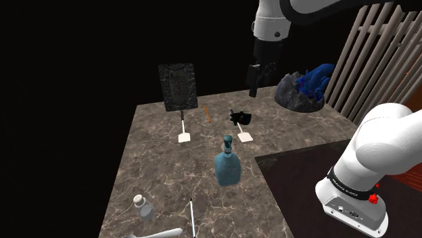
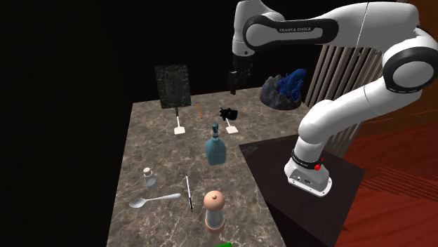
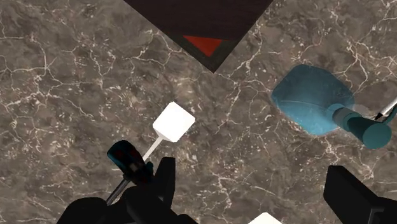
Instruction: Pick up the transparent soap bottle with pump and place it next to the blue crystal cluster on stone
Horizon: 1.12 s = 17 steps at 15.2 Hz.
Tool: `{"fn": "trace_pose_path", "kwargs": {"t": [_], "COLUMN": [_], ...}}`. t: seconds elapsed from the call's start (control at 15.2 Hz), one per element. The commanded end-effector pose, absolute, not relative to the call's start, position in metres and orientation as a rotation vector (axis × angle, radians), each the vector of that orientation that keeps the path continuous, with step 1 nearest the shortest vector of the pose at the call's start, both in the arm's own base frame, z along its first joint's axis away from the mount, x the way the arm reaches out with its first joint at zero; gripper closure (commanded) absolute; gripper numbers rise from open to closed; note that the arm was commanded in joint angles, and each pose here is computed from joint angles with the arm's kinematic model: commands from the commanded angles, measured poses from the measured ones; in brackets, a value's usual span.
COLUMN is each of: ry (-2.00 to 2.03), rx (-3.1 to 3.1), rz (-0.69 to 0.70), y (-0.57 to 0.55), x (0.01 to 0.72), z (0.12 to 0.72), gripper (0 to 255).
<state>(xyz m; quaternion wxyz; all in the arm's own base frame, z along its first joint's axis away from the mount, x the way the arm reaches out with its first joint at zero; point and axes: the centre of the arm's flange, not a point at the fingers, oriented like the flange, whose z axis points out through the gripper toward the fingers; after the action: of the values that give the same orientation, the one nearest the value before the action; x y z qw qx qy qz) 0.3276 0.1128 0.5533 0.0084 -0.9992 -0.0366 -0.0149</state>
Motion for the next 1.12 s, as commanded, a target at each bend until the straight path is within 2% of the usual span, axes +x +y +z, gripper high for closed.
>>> {"fn": "trace_pose_path", "kwargs": {"t": [0.0, 0.73, 1.06], "ry": [-0.114, -0.119, -0.119], "rx": [-3.122, -3.118, -3.118], "rz": [-0.026, 0.093, 0.099], "y": [0.136, 0.258, 0.264], "x": [0.332, 0.348, 0.347], "z": [0.541, 0.462, 0.437], "gripper": [0, 0, 0]}}
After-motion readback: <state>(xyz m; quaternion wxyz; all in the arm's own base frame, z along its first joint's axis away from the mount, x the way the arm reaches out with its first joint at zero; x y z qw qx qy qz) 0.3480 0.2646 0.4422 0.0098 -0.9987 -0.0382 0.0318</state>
